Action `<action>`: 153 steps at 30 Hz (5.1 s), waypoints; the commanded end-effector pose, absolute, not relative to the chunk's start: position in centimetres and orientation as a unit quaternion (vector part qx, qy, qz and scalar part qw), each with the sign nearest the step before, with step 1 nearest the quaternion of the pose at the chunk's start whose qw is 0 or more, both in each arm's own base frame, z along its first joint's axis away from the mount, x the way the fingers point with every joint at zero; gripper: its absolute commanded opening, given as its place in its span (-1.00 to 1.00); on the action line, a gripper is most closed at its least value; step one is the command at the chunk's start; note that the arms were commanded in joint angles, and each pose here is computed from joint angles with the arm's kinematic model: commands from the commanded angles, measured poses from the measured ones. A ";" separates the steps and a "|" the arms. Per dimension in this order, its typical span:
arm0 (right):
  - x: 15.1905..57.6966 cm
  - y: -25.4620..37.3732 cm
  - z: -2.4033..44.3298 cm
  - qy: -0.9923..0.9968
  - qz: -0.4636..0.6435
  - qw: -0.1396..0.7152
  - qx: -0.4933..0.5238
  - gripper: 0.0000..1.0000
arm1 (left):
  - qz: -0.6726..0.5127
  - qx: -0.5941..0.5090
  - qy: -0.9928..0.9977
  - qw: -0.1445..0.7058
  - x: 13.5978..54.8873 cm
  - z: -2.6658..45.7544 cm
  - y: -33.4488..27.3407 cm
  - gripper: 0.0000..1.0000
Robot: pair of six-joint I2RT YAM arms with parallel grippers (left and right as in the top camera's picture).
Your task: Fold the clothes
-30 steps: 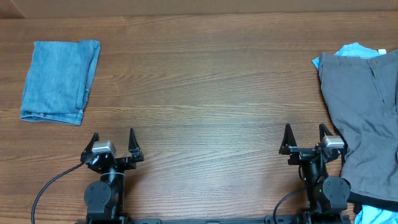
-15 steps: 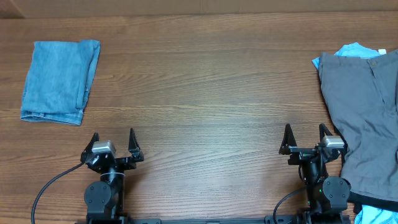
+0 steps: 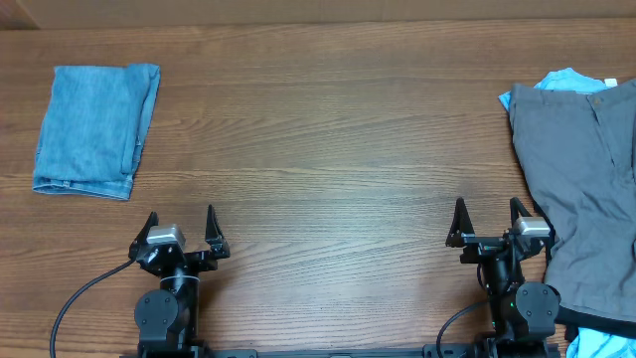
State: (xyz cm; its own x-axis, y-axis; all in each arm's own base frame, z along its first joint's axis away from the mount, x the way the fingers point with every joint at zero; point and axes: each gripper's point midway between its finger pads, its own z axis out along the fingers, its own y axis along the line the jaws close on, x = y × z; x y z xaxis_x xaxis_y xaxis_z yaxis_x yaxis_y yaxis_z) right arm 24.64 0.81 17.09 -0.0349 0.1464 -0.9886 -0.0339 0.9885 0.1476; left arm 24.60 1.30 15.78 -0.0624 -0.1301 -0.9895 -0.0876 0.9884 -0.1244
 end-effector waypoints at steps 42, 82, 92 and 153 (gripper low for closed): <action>24.7 0.6 16.8 0.716 0.060 0.694 0.042 1.00 | -0.020 -0.068 0.727 0.683 24.6 15.8 1.0 1.00; 26.9 2.5 38.5 0.894 0.129 0.413 0.114 1.00 | -0.020 -0.068 0.727 0.683 24.6 15.8 1.0 1.00; 33.6 -1.3 31.8 0.938 0.003 0.307 0.164 0.99 | -0.020 -0.068 0.727 0.683 24.6 15.8 1.0 1.00; 54.9 -15.5 3.4 0.934 -0.164 0.263 0.175 -0.13 | -0.020 -0.068 0.727 0.683 24.6 15.8 1.0 1.00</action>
State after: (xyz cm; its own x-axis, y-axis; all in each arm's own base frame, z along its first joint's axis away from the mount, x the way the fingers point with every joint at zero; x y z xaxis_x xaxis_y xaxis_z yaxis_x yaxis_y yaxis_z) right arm 54.40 -15.28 2.47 -0.8150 0.2381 -0.5283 0.4048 0.8862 -0.2252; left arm 24.60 1.30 15.71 -0.0651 -0.1301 -0.9894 -0.0879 0.9884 -0.1242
